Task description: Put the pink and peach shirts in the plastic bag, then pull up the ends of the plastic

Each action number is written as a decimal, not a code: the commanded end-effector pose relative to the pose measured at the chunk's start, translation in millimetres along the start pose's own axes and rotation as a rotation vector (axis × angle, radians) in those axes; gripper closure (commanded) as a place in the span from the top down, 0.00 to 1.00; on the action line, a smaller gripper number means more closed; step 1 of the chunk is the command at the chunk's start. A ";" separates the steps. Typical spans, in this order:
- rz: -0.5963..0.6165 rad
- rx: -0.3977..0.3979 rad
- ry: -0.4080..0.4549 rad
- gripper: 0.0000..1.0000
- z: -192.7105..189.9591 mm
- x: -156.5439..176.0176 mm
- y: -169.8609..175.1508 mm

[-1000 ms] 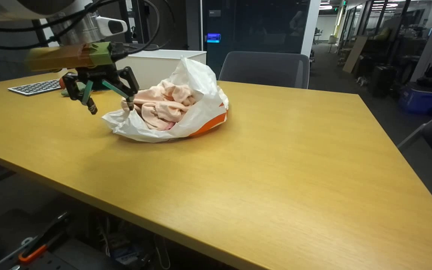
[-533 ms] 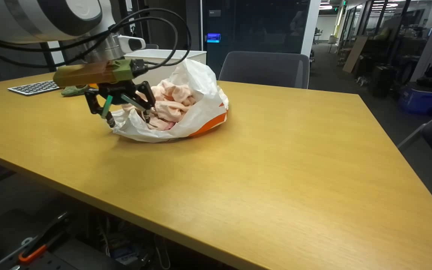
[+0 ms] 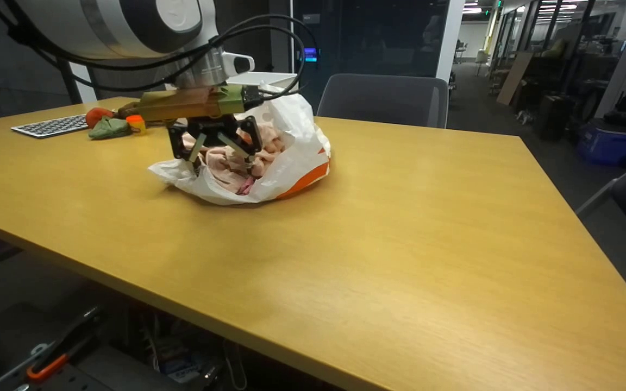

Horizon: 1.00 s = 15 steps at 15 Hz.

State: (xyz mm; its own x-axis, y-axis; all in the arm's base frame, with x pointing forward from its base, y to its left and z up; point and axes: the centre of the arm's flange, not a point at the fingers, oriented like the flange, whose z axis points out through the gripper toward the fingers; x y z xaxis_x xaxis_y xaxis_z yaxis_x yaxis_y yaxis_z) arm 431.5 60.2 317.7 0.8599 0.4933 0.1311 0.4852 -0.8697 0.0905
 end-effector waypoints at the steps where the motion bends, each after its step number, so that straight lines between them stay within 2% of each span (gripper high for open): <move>1: -0.036 0.083 0.020 1.00 -9.1 15.1 -2.1; 7: -0.022 0.150 -0.043 1.00 2.3 7.3 -14.8; 8: -0.022 0.159 -0.051 0.84 4.5 5.8 -18.2; 9: -0.025 0.166 -0.059 0.74 6.5 4.9 -21.4; 15: -0.031 0.191 -0.046 0.29 5.4 6.3 -41.6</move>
State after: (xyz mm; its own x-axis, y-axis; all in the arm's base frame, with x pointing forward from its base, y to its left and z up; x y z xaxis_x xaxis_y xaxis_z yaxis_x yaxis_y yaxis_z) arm 420.5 91.8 305.1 0.8545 0.5151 0.0667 0.5191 -0.8515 -0.0745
